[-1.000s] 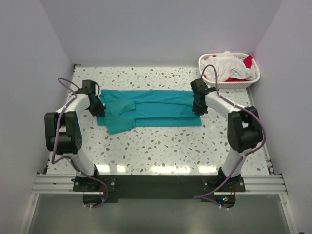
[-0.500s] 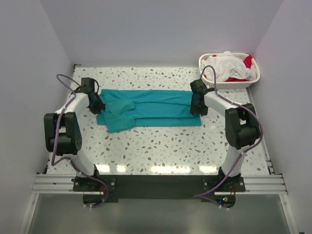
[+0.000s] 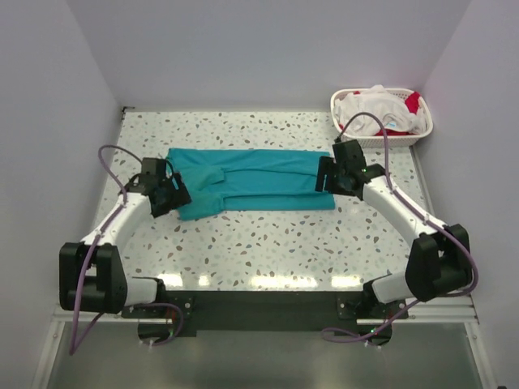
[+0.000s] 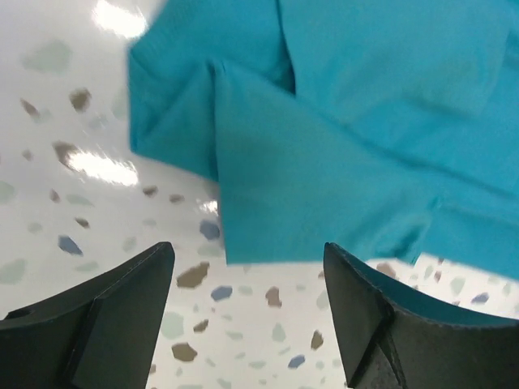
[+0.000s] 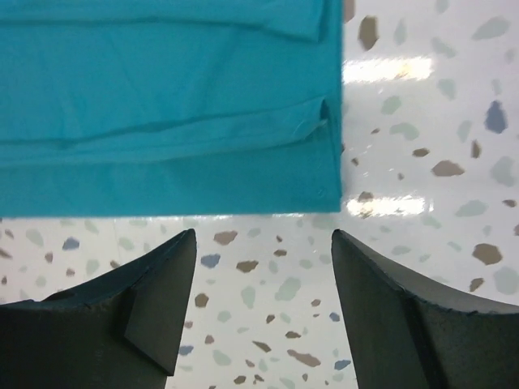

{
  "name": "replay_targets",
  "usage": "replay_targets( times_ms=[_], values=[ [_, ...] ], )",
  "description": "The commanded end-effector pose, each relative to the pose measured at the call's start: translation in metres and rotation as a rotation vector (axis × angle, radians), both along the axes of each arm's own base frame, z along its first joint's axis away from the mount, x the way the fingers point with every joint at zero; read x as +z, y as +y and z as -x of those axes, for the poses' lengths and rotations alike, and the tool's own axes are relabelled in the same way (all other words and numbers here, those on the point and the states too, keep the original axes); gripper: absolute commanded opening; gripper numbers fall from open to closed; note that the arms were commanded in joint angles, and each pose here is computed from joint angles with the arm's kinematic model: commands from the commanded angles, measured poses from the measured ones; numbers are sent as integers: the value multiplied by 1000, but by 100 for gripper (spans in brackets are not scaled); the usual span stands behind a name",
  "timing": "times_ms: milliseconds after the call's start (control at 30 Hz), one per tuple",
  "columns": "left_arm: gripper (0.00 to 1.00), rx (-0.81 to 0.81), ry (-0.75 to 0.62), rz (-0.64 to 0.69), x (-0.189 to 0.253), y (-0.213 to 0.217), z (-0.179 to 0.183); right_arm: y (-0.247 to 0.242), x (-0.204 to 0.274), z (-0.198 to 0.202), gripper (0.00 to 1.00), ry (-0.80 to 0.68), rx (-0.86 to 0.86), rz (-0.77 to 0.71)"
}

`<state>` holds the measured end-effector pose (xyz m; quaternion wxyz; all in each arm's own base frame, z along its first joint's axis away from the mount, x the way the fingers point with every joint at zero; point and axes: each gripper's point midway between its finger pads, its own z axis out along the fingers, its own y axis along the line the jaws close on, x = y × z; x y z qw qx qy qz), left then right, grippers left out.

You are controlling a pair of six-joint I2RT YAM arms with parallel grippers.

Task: Fold and stack the t-shirts
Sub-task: Fold the tshirt

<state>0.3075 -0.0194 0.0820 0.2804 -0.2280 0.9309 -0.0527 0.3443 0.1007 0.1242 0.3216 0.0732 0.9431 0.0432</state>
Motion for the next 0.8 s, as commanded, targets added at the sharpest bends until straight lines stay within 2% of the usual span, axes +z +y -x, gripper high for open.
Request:
replay_targets(
  times_ms=[0, 133, 333, 533, 633, 767],
  values=[
    [80, -51, 33, 22, -17, -21, 26, 33, -7, 22, 72, 6, 141, -105],
    [77, -44, 68, 19, -37, -26, 37, 52, -19, 39, 72, 18, 201, -121],
    [71, -30, 80, 15, -49, -30, 28, 72, -29, 52, 72, 39, 260, -165],
    [62, -4, 61, 28, -52, -33, 17, 72, -36, 56, 72, 50, 269, -167],
    [48, -7, 65, 30, -54, -35, 14, 70, -39, 58, 72, 53, 285, -151],
    [20, -14, 47, 34, -47, -39, 7, 68, -43, 61, 72, 60, 286, -143]
  ],
)
